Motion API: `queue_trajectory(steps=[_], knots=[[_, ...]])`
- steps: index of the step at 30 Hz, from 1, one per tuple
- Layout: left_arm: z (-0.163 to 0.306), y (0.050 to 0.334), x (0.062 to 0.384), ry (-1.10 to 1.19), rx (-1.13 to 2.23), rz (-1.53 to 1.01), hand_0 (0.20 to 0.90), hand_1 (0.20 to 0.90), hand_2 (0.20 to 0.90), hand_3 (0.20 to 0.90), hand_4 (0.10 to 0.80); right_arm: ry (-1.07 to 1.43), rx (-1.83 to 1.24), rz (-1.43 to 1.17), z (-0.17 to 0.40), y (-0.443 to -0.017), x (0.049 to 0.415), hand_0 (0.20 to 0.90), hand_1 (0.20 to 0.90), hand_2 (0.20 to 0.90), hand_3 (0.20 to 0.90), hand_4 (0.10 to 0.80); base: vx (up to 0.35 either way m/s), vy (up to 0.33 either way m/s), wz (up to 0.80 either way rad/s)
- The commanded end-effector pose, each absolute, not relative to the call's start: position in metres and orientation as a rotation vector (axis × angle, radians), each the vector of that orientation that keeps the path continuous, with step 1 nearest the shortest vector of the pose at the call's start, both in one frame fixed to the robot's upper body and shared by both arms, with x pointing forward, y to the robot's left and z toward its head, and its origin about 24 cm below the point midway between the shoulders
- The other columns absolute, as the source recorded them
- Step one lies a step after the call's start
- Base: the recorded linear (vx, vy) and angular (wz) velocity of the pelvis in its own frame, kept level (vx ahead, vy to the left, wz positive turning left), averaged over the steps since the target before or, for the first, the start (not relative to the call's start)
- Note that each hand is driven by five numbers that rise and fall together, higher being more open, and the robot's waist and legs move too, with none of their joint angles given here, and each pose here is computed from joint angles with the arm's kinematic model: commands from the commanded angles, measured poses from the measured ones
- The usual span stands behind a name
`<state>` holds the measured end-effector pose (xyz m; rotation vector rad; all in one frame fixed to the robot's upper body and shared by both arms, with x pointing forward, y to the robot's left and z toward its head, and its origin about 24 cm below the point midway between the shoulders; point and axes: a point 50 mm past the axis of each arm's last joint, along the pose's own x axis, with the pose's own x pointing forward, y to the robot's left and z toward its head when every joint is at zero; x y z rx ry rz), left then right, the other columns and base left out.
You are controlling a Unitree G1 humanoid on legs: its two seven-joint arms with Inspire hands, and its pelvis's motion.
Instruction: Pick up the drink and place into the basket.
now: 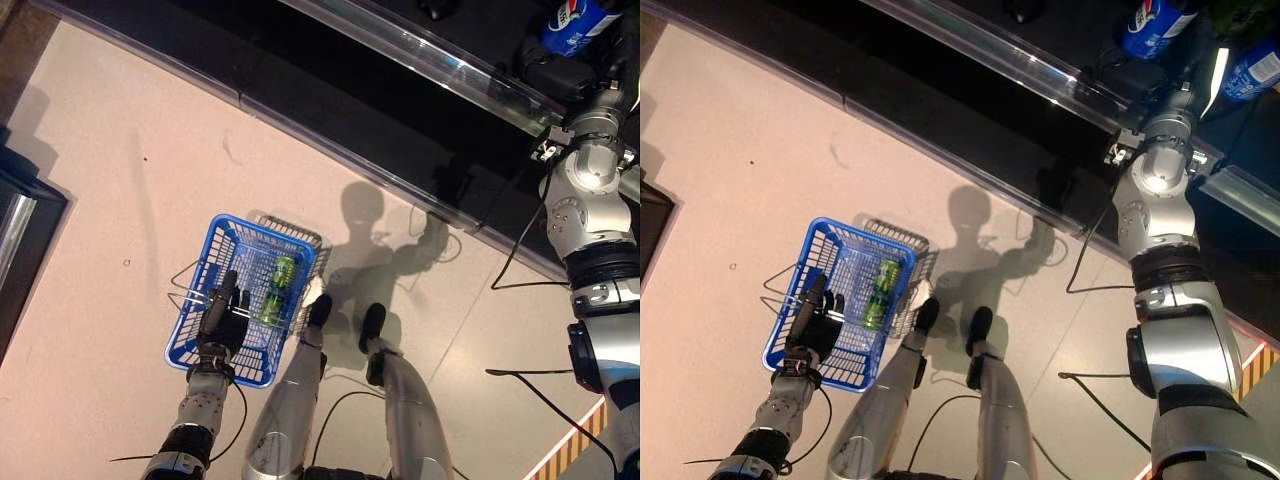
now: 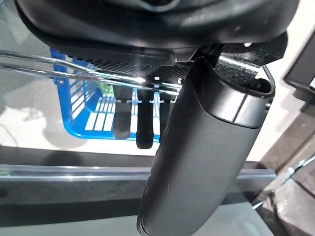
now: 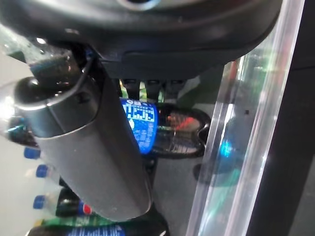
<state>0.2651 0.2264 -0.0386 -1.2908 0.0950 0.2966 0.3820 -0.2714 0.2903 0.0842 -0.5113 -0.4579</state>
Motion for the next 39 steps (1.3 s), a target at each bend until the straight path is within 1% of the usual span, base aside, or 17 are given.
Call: queue_trajectory(steps=[1,12,20,27,35,36,37,38,39], knots=[[0.010,0.260,0.277,-0.175,-1.211,0.144,0.300,0.300,0.300,0.200,0.100,-0.834,0.031,-0.438,0.378,-0.279,0.349,0.900,0.900,0.900,0.900,0.800,0.000,0.000,0.00],[0.006,0.256,0.273,-0.166,-1.224,0.144,0.300,0.300,0.300,0.200,0.100,-0.872,0.097,-0.502,0.388,-0.287,0.344,0.900,0.900,0.900,0.900,0.800,0.001,0.008,0.02],[0.003,0.257,0.268,-0.153,-1.226,0.141,0.300,0.300,0.300,0.200,0.100,-0.923,0.038,-0.586,0.399,-0.292,0.336,0.900,0.900,0.900,0.900,0.800,-0.004,-0.004,0.05],[0.010,0.257,0.273,-0.164,-1.235,0.105,0.300,0.300,0.300,0.200,0.100,-0.950,-0.017,-0.647,0.407,-0.296,0.330,0.900,0.900,0.900,0.900,0.800,-0.040,0.004,0.11],[0.015,0.252,0.275,-0.141,-1.219,0.076,0.300,0.300,0.300,0.200,0.100,-0.917,-0.054,-0.703,0.407,-0.303,0.328,0.900,0.900,0.900,0.900,0.800,0.011,0.005,0.07],[0.015,0.252,0.274,-0.139,-1.221,0.073,0.300,0.300,0.300,0.200,0.100,-0.912,-0.060,-0.712,0.406,-0.304,0.328,0.681,0.681,0.681,0.645,0.545,-0.018,0.014,0.10],[0.015,0.251,0.274,-0.138,-1.222,0.073,0.300,0.300,0.300,0.200,0.100,-0.912,-0.059,-0.713,0.406,-0.304,0.328,0.335,0.335,0.335,0.241,0.141,-0.015,0.014,0.11],[0.014,0.252,0.272,-0.131,-1.222,0.075,0.300,0.300,0.300,0.200,0.100,-0.913,-0.065,-0.721,0.406,-0.306,0.327,0.300,0.300,0.300,0.200,0.100,-0.007,0.010,0.09],[0.013,0.253,0.270,-0.126,-1.222,0.079,0.300,0.300,0.300,0.200,0.100,-0.915,-0.064,-0.724,0.407,-0.307,0.326,0.300,0.300,0.300,0.200,0.100,0.000,0.010,0.07]])
